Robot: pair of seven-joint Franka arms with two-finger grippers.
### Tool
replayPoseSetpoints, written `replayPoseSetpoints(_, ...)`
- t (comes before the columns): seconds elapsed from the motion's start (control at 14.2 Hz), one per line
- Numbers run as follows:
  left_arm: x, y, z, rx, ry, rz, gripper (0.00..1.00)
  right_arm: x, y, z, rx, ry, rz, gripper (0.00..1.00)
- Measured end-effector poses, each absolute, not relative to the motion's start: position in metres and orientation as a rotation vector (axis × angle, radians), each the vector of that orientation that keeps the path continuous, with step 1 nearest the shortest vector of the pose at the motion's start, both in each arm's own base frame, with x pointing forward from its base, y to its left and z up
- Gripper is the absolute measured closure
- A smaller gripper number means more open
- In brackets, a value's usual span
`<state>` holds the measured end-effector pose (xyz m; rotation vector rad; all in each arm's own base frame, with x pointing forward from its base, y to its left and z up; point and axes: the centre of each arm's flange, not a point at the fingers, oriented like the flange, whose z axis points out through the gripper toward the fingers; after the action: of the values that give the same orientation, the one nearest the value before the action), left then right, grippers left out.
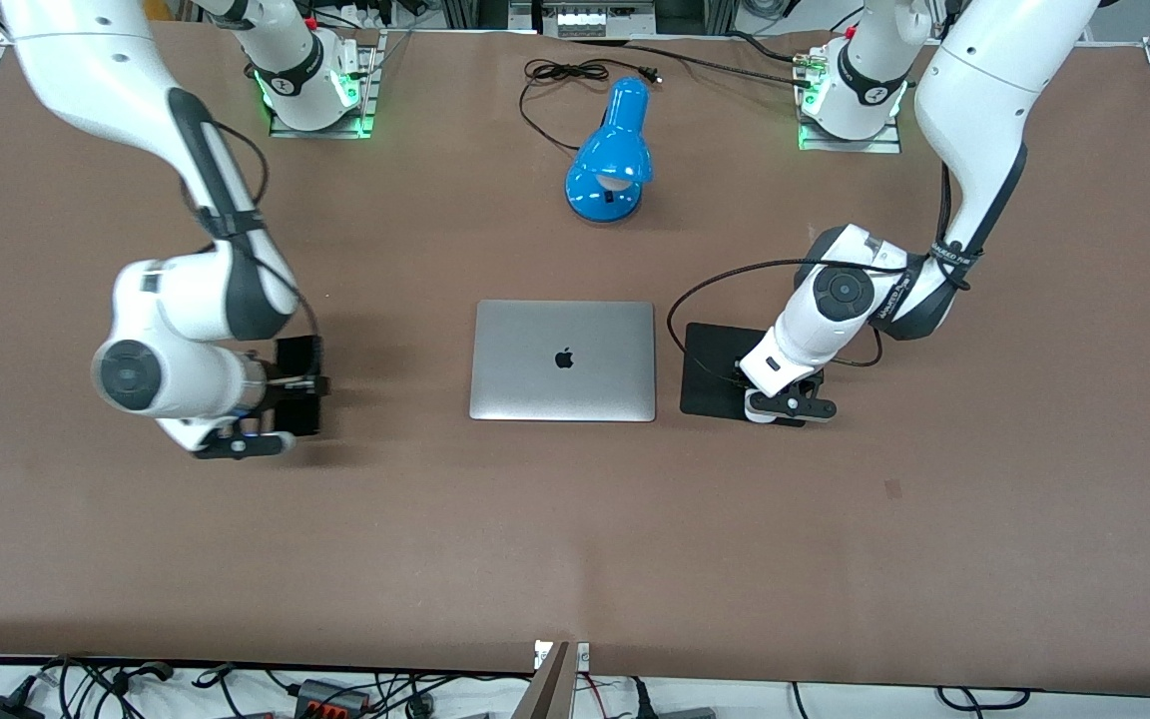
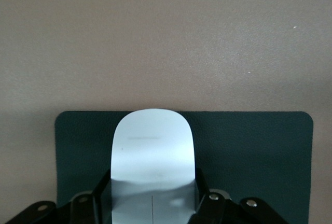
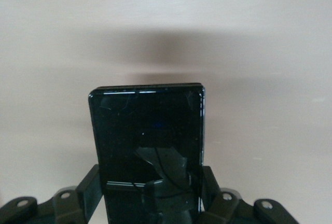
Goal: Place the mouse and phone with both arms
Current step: 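Lower the mouse onto the pad while the right gripper sets the phone by the laptop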
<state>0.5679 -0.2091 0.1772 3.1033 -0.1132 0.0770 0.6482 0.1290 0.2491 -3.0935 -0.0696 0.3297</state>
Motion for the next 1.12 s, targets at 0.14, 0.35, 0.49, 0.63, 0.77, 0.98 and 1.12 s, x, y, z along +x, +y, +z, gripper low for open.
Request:
replayPoseSetpoints(0.14,0.568,-0.211,0.177,3.100,-0.103,0.082,0.38,0.640,0.170,0.239,-3.103,-0.044,0.321,0.21)
replayPoseSetpoints(0.35,0.570,-0.213,0.180,3.093,-0.096,0.102,0.16,0.624,0.227,0.225,-3.123,-0.019,0.309,0.21)
replayPoseSetpoints(0.49,0.577,-0.213,0.192,3.087,-0.089,0.144,0.00,0.617,0.251,0.212,-3.129,-0.027,0.285,0.21)
replayPoseSetpoints(0.63,0.592,-0.206,0.224,3.088,-0.069,0.221,0.00,0.614,0.256,0.196,-3.136,-0.002,0.292,0.21)
replayPoseSetpoints(0.77,0.610,-0.191,0.269,3.155,-0.078,0.198,0.00,0.609,0.260,0.185,-3.145,0.054,0.316,0.21)
replayPoseSetpoints(0.98,0.637,-0.170,0.361,3.276,-0.184,0.063,0.00,0.596,0.274,0.177,-3.157,0.075,0.341,0.21)
replayPoseSetpoints(1.12,0.646,-0.157,0.419,3.317,-0.256,-0.034,0.00,0.593,0.278,0.176,-3.159,0.070,0.337,0.21)
